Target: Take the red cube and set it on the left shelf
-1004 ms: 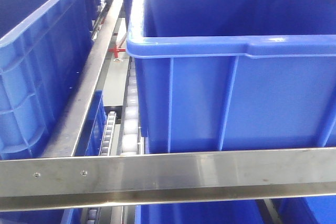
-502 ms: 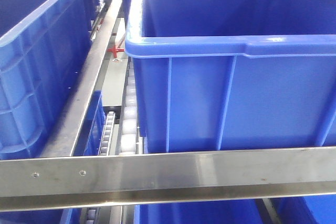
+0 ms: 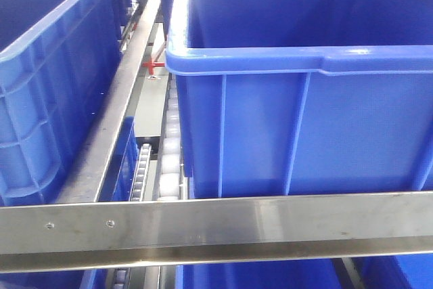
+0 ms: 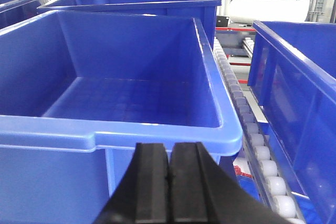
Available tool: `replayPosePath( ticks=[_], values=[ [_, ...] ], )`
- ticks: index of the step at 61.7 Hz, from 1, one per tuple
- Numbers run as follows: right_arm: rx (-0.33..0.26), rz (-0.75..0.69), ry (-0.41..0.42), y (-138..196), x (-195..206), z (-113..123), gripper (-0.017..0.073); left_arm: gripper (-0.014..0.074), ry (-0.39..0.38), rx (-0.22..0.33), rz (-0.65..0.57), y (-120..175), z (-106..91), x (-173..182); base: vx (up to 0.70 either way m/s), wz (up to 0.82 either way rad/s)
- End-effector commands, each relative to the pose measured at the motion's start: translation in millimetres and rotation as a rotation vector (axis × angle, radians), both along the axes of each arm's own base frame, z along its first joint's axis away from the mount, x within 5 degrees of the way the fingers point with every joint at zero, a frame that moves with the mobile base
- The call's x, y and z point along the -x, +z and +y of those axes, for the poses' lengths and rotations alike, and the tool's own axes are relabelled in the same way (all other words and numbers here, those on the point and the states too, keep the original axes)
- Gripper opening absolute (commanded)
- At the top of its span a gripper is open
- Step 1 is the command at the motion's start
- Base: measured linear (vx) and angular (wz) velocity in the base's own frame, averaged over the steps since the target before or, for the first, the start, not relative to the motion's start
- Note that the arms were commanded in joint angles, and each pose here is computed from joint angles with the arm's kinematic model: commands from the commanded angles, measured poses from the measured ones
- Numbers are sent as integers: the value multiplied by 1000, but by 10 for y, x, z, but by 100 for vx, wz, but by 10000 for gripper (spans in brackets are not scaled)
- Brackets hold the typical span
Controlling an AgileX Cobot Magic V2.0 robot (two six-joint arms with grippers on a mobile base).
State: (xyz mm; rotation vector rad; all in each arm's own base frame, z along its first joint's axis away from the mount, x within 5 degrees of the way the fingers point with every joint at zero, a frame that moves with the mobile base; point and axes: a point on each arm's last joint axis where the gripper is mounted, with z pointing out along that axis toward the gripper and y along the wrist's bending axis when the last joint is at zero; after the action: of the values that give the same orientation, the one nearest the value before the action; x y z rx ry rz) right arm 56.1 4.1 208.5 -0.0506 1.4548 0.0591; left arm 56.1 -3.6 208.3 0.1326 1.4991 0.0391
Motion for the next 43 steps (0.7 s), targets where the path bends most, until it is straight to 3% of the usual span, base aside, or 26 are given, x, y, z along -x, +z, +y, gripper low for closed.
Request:
replayPosePath(
  ticks=[1,43],
  values=[
    [-4,-124,1,163,44,0,50,106,4,13,-52,-4,3,-11,0,0],
    [-25,-59,-4,106,32,-6,50,106,4,13,-52,-4,3,-11,0,0]
  ],
)
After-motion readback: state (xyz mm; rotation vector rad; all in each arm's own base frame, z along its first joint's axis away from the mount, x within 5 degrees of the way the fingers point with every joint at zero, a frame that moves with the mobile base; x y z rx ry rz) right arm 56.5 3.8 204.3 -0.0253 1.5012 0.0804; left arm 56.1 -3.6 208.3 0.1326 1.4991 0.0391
